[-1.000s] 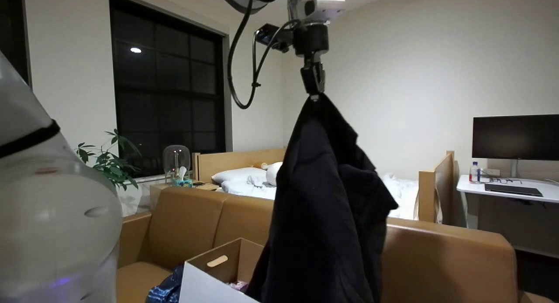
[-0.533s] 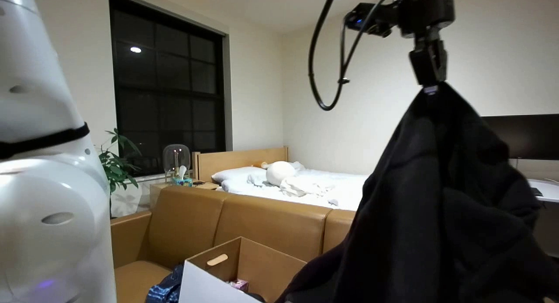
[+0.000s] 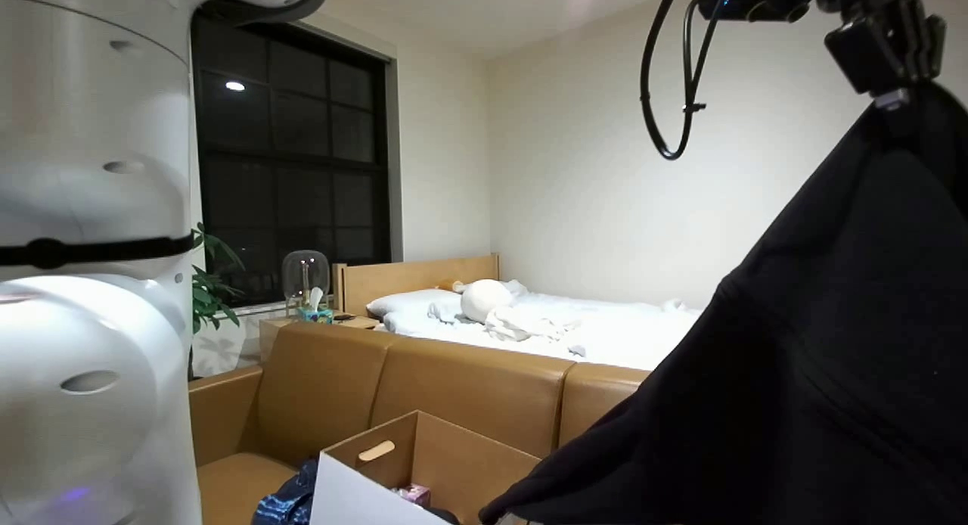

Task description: Remove the black jersey from the box and put it on the couch

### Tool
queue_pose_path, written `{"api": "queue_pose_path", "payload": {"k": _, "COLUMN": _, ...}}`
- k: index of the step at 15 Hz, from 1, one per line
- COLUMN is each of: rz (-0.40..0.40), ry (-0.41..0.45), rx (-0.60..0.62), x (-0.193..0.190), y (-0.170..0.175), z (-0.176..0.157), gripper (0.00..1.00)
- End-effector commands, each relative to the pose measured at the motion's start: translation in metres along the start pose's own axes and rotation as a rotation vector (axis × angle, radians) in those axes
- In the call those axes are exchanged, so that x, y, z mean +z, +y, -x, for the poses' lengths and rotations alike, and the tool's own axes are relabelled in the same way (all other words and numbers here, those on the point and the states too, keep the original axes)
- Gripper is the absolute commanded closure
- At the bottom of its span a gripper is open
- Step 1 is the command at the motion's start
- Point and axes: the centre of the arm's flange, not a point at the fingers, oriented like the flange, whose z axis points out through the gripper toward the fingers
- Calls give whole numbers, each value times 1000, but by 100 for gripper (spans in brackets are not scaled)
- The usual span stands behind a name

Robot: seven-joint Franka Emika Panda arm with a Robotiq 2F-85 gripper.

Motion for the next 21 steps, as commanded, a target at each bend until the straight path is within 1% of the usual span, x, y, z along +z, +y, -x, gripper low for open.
{"api": "queue_pose_path", "payload": {"k": 1, "rz": 21, "ry": 15, "rx": 195, "x": -49, "y": 2, "z": -60, "gripper": 98}}
{"api": "queue_pose_path", "payload": {"k": 2, "rz": 25, "ry": 9, "rx": 244, "x": -59, "y": 11, "z": -73, "gripper": 98}}
{"api": "queue_pose_path", "payload": {"k": 4, "rz": 19, "ry": 32, "rx": 344, "x": -84, "y": 28, "z": -91, "gripper": 98}}
{"api": "queue_pose_path", "payload": {"k": 6, "rz": -3, "ry": 66, "rx": 440, "x": -111, "y": 37, "z": -96, "gripper": 98}}
{"api": "queue_pose_path", "payload": {"k": 7, "rz": -22, "ry": 73, "rx": 465, "x": -122, "y": 37, "z": -92, "gripper": 98}}
{"api": "queue_pose_path", "payload": {"k": 11, "rz": -90, "ry": 154, "rx": 375, "x": -140, "y": 14, "z": -19, "gripper": 98}}
{"api": "queue_pose_path", "payload": {"k": 12, "rz": -101, "ry": 174, "rx": 326, "x": -147, "y": 10, "z": 10, "gripper": 98}}
{"api": "queue_pose_path", "payload": {"k": 13, "rz": -110, "ry": 182, "rx": 285, "x": -147, "y": 7, "z": 28, "gripper": 98}}
{"api": "queue_pose_path", "payload": {"k": 14, "rz": -116, "ry": 204, "rx": 244, "x": -152, "y": 6, "z": 53, "gripper": 98}}
{"api": "queue_pose_path", "payload": {"k": 16, "rz": -128, "ry": 234, "rx": 185, "x": -152, "y": 2, "z": 87, "gripper": 98}}
{"api": "queue_pose_path", "payload": {"k": 17, "rz": -135, "ry": 233, "rx": 159, "x": -148, "y": 1, "z": 97, "gripper": 98}}
{"api": "queue_pose_path", "payload": {"k": 19, "rz": -115, "ry": 212, "rx": 107, "x": -137, "y": -4, "z": 113, "gripper": 98}}
{"api": "queue_pose_path", "payload": {"k": 20, "rz": -79, "ry": 193, "rx": 64, "x": -114, "y": -7, "z": 122, "gripper": 98}}
{"api": "queue_pose_path", "payload": {"k": 21, "rz": -60, "ry": 181, "rx": 28, "x": -97, "y": -7, "z": 130, "gripper": 98}}
